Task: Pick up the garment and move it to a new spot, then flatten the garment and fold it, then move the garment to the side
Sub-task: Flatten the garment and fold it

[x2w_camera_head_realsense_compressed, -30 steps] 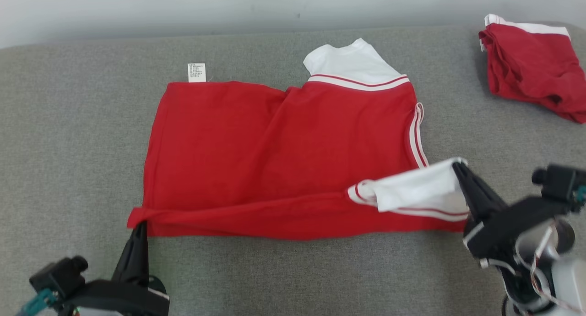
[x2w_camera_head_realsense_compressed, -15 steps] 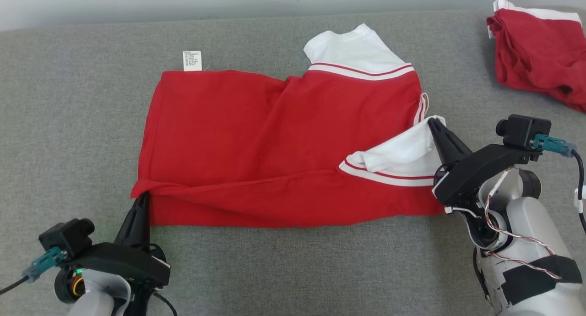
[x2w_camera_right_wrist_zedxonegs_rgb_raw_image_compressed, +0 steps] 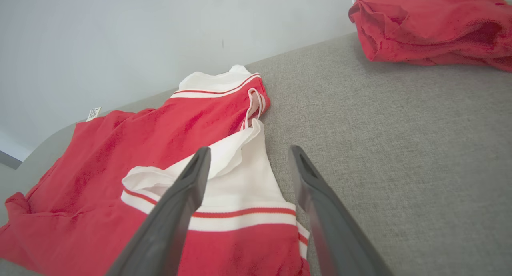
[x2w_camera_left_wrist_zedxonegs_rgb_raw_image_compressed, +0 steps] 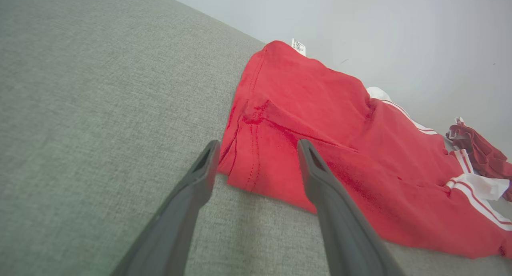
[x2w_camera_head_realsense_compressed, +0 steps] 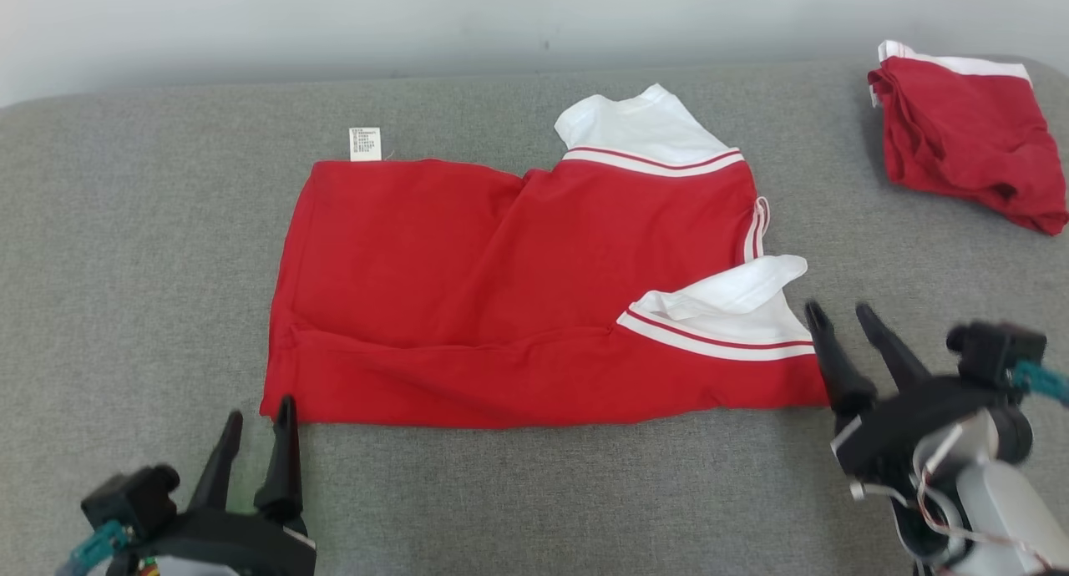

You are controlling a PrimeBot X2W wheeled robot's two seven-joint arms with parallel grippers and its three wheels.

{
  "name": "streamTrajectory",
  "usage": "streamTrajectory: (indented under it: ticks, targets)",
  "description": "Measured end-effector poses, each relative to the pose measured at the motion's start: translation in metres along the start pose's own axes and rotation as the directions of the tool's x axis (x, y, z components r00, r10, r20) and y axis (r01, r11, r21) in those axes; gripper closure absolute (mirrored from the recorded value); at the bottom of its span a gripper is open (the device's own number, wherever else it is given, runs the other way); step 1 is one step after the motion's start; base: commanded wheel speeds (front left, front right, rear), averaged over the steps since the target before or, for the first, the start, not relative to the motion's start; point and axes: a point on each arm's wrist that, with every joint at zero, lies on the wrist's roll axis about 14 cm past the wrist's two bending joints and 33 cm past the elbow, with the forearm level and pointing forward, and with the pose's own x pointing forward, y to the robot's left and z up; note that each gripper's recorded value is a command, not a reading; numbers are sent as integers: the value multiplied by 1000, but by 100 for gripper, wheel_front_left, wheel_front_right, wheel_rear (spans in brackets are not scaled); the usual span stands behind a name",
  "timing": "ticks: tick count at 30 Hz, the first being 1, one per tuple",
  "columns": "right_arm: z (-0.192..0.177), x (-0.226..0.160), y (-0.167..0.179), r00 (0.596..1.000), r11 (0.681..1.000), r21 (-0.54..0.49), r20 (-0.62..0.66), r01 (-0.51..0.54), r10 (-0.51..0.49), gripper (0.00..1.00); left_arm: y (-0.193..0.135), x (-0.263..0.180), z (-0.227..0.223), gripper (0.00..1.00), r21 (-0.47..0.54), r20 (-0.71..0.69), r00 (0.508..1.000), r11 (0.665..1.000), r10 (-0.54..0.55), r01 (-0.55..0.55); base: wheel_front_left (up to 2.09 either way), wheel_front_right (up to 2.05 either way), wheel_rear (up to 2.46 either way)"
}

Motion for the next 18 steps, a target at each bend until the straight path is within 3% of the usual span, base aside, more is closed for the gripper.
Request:
streamTrajectory:
  ticks: [4,8,18]
  targets:
    - [-20,-22,-11,999,1000,-4,-39,29,-29,0,6,-11,-13,0,7,-37,999,1000,21,-20,0,0,0]
    - [-33,-36,-13,997,997,-72,-71,30,-35,0,12,-11,-15,0,25,-47,998,999,38,-37,0,0,0]
    - [-51,-38,-18,990,996,-67,-124,63,-71,0,20,-1,-30,0,64,-99,994,997,55,-49,0,0,0]
